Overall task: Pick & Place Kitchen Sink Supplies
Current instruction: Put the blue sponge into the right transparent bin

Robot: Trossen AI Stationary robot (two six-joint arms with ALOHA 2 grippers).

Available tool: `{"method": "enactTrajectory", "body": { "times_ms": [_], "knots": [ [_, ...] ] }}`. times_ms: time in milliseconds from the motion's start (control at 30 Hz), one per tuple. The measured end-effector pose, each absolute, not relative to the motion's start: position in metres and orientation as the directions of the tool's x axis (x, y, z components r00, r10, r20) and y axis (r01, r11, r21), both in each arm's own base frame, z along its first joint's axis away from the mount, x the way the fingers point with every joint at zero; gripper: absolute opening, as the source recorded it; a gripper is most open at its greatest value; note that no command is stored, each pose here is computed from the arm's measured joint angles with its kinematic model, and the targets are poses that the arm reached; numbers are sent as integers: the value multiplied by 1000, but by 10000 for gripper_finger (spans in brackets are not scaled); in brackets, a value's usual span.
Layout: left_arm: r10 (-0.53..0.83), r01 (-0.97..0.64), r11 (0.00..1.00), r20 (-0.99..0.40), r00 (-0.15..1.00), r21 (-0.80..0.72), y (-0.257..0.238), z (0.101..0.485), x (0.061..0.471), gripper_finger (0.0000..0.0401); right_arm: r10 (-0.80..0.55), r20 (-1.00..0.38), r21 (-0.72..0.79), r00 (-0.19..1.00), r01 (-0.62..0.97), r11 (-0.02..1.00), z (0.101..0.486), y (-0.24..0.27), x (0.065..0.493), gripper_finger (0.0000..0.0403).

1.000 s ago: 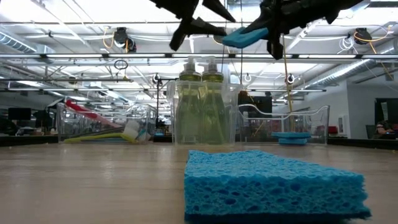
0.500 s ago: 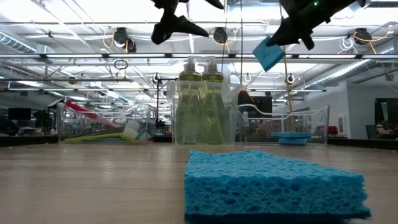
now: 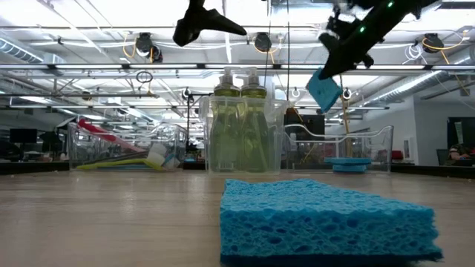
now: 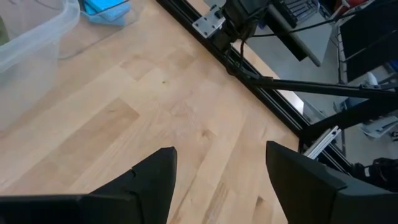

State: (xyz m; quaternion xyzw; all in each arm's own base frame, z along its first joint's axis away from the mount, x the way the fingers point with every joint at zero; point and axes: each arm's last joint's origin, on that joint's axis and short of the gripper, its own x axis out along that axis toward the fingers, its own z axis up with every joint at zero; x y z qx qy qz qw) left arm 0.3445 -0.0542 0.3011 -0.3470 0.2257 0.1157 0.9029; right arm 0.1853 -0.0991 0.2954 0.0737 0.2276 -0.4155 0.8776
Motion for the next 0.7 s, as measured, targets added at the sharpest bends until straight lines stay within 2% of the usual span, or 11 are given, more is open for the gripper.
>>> {"method": "enactTrajectory", "body": {
  "times_ms": [367, 700],
  "knots": [
    [49, -345, 768, -488, 872, -540, -59, 301, 344, 243, -620, -616, 56, 486, 812, 581, 260, -151, 190, 0],
    [68, -334, 825, -506, 860, -456, -52, 299, 344, 243, -502, -680, 219, 534, 802, 556, 232, -185, 194, 0]
  ]
}}
